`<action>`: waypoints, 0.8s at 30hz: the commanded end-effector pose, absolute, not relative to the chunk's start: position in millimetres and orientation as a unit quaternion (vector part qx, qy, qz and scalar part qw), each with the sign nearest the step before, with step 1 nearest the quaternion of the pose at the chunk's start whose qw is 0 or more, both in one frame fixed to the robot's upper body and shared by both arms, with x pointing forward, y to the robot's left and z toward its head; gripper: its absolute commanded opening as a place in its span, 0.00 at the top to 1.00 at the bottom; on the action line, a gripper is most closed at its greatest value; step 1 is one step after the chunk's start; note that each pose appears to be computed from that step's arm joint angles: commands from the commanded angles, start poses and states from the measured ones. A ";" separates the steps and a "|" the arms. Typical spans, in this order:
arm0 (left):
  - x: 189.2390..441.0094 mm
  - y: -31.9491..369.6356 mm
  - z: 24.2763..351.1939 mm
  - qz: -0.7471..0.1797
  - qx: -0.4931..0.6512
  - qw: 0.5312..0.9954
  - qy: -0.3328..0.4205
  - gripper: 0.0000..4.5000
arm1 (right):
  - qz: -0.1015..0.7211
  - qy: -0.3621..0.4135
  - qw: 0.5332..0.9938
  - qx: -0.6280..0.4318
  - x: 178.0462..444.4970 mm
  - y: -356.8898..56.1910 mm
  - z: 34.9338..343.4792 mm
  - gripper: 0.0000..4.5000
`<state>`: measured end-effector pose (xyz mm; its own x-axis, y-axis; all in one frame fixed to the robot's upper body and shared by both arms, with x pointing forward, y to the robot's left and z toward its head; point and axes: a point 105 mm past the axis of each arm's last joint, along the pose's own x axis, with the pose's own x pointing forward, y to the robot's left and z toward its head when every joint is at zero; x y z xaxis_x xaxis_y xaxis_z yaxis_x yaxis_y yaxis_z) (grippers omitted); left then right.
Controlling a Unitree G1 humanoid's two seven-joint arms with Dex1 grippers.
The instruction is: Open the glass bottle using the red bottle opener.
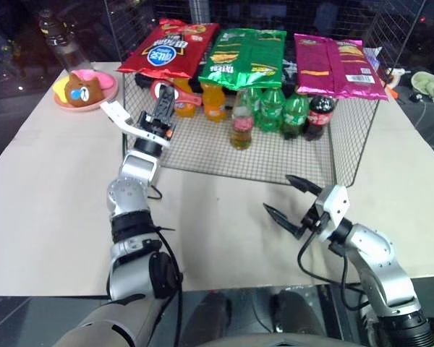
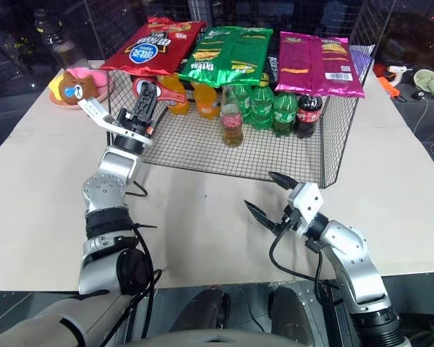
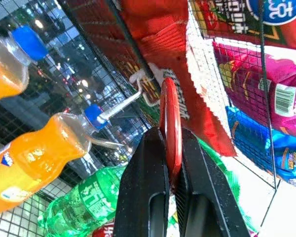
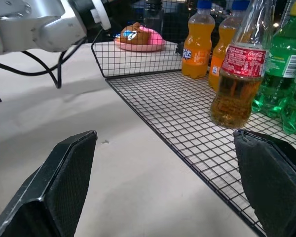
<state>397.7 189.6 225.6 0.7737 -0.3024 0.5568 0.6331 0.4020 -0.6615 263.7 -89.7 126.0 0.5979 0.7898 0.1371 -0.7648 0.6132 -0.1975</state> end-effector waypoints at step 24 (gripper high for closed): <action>327.7 123.8 203.2 -0.473 -0.246 0.844 -0.064 0.99 | 0.465 -0.094 0.879 -0.046 265.0 -90.1 144.7 0.00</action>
<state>339.0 144.3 197.6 0.6332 -0.6823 0.3654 0.7634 0.4726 -0.4404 269.9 -95.9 128.1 0.5902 0.8027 0.0861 -0.7858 0.5957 -0.1664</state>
